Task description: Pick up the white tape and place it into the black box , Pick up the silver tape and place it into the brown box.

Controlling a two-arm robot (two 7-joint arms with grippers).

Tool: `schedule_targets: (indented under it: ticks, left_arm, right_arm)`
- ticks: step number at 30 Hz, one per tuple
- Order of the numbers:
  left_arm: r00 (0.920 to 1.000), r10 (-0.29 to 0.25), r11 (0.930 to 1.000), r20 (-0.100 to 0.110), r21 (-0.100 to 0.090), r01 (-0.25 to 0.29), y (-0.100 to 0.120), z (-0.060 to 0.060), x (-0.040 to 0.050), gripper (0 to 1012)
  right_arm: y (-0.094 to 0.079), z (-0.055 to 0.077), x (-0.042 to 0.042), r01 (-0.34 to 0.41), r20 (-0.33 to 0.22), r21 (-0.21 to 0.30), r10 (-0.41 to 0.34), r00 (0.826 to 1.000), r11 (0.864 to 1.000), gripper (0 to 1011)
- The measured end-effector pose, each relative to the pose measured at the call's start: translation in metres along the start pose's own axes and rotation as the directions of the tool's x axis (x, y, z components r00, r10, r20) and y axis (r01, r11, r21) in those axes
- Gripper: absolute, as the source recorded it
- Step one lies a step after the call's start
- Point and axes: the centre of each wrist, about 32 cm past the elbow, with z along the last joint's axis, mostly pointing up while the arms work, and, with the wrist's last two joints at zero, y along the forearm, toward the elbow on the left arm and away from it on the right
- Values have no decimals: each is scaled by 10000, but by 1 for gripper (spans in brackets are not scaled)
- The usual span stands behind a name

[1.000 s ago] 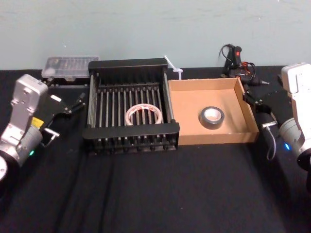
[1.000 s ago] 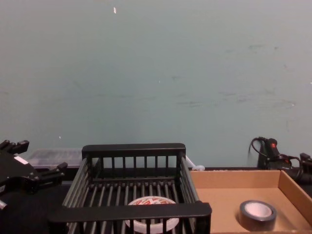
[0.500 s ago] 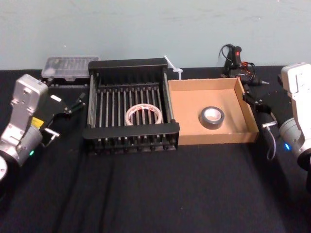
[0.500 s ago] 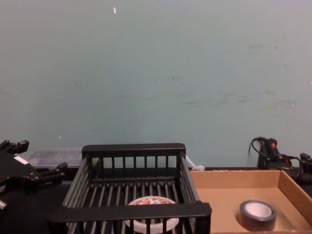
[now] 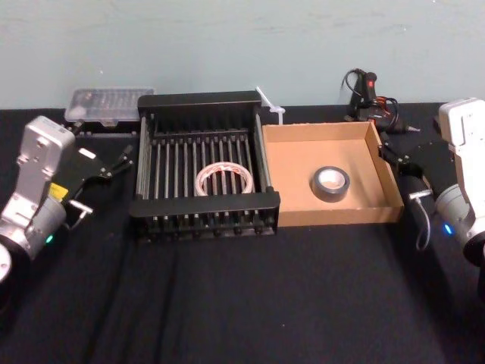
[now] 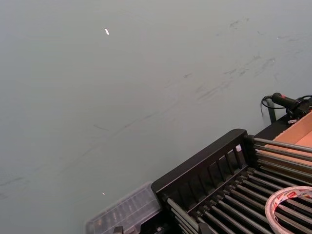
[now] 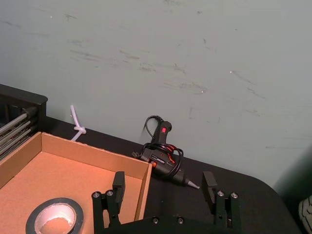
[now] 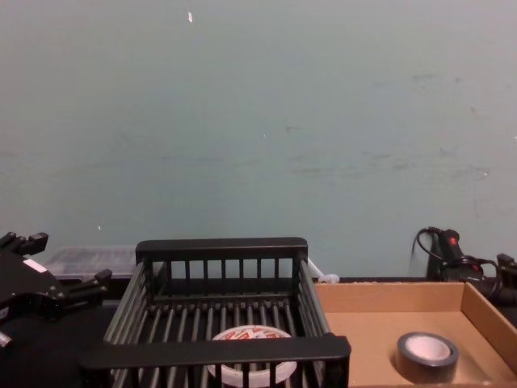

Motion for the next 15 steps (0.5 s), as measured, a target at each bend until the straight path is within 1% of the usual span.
schedule_targets:
  ticks: [15]
  left_arm:
    - [10000, 0, 10000, 1, 1, 0, 0, 0, 0, 1001]
  right_arm:
    - [0, 0, 0, 0, 1, -1, 0, 10000, 10000, 1002]
